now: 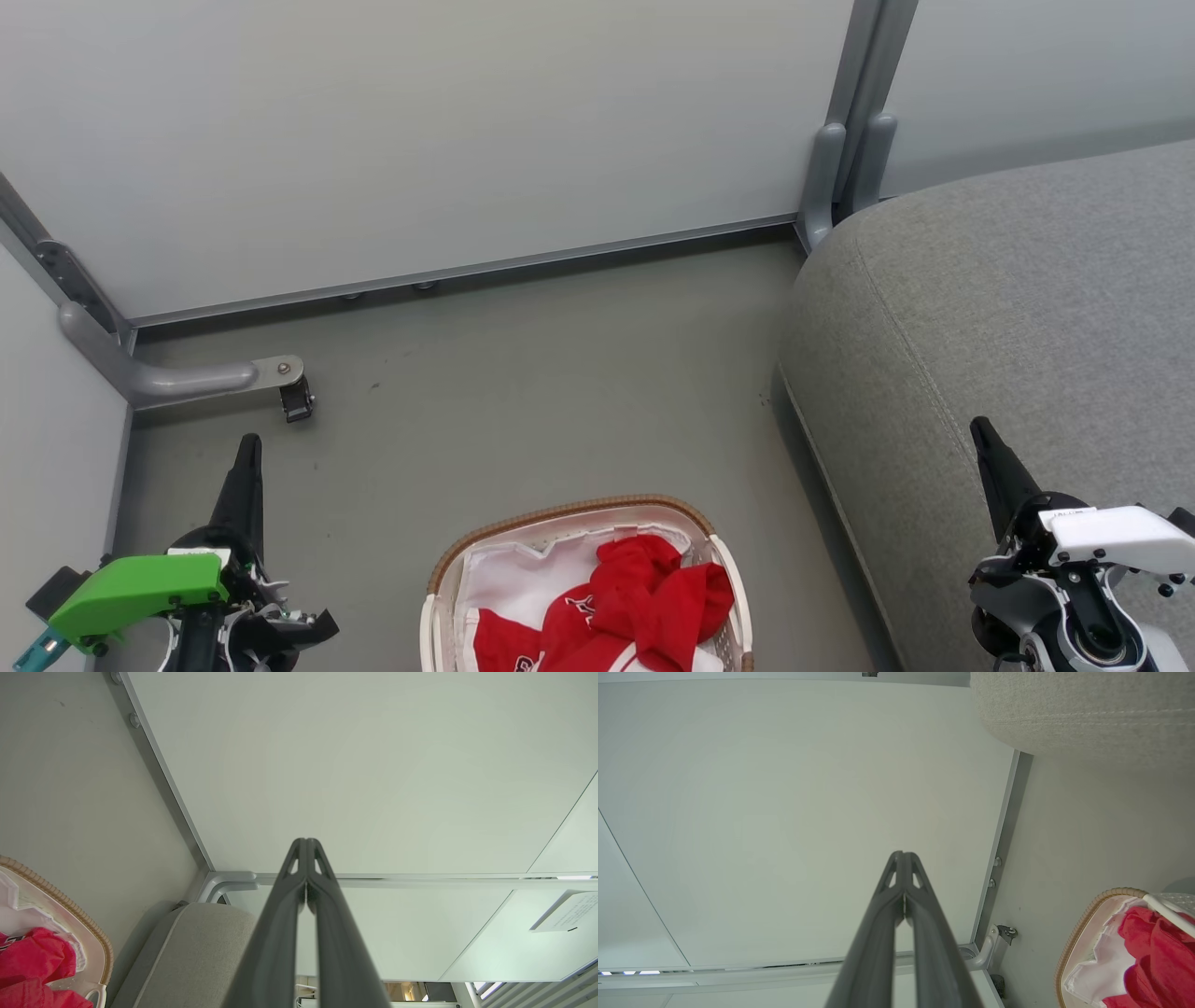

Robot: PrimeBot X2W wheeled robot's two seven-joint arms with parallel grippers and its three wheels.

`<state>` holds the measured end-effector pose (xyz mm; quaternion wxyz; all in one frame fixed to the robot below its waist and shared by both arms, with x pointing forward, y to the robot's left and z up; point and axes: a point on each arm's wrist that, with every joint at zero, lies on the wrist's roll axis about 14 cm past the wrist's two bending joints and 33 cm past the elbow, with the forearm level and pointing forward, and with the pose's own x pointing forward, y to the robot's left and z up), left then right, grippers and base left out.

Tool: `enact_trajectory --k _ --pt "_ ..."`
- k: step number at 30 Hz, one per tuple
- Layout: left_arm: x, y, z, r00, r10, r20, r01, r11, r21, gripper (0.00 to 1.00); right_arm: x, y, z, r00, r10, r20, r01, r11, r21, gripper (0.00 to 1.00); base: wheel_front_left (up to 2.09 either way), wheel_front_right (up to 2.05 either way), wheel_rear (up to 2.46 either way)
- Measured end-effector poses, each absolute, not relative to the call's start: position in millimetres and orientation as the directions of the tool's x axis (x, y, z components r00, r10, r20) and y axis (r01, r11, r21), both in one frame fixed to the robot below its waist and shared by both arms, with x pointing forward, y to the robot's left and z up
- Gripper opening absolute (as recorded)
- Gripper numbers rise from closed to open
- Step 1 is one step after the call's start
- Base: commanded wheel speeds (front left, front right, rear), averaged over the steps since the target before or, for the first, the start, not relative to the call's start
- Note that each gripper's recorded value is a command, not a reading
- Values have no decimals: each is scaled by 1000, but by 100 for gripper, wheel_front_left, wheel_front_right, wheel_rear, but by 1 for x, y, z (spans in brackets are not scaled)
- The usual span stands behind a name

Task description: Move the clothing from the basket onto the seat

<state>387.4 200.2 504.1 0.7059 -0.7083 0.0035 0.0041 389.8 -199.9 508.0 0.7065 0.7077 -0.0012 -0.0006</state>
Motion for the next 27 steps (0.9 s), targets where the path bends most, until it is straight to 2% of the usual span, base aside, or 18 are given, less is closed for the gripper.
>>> enact_trajectory --k 23,24,27 --pt "387 200 504 1000 1 -11 -11 -4 -1000 0 390 -200 508 1000 -2 1 -1 -2 1000 0 0 0 0" --pt "387 200 503 1000 1 -13 -13 -4 -1000 100 390 -200 507 1000 -2 -1 1 -3 1000 100 0 0 0" --pt "382 199 489 999 1 -54 -54 -13 -998 100 386 -197 496 999 0 -34 34 -13 999 100 0 0 0"
